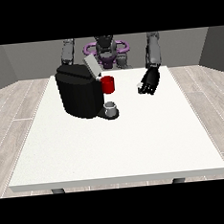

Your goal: Insert the coffee pod into the coffee machine and close the lid

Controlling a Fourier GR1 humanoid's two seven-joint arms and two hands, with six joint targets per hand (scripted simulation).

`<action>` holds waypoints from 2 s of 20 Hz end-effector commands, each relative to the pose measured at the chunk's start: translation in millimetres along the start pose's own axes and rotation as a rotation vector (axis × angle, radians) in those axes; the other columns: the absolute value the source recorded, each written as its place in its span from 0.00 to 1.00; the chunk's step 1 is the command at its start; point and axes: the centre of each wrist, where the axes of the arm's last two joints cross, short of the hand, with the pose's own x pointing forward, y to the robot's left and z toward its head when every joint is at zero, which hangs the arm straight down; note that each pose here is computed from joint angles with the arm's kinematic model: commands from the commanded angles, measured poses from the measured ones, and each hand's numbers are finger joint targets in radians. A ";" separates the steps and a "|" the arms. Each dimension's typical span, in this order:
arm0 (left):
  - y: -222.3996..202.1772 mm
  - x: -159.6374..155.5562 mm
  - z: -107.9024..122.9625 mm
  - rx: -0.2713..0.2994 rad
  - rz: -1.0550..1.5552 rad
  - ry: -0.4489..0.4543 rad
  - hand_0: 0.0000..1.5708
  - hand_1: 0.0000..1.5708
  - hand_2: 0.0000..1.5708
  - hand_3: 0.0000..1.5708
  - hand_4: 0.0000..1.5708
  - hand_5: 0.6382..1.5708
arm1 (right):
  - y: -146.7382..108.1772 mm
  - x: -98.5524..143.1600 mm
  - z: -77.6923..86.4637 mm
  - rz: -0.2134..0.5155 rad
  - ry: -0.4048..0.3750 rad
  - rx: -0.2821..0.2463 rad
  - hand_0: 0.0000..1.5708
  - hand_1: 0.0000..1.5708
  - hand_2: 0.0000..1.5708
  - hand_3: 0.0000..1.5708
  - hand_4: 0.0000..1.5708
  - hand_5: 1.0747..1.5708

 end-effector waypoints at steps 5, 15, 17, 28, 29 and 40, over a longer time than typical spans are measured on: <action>0.7 40.5 -19.6 -0.040 0.146 -0.084 0.92 0.92 0.91 0.86 0.34 1.00 | -4.6 -29.2 8.4 0.061 0.113 -0.022 0.00 0.00 0.00 0.00 0.00 1.00; 65.5 79.1 -35.6 -0.140 0.125 -0.166 0.85 0.85 0.86 0.84 0.38 1.00 | -1.4 -39.7 7.0 0.068 0.175 -0.020 0.00 0.00 0.00 0.00 0.00 1.00; 83.4 78.3 -36.7 -0.074 0.126 -0.163 0.85 0.85 0.86 0.84 0.38 1.00 | -13.0 -24.7 -4.4 0.061 0.111 0.011 0.00 0.00 0.00 0.00 0.00 1.00; 162.8 102.4 -39.6 0.033 0.219 -0.155 0.79 0.79 0.81 0.81 0.32 1.00 | 16.1 -4.4 -7.7 0.015 0.016 0.030 0.00 0.00 0.00 0.00 0.00 1.00; 173.2 103.4 -38.5 0.033 0.211 -0.145 0.76 0.76 0.79 0.80 0.31 1.00 | 5.0 3.2 -14.4 0.023 -0.004 0.041 0.00 0.00 0.00 0.00 0.00 1.00; 226.4 107.2 -29.2 0.155 0.184 -0.127 0.78 0.78 0.82 0.78 0.30 1.00 | 5.5 38.5 -27.9 0.046 -0.116 0.015 0.00 0.00 0.00 0.00 0.00 1.00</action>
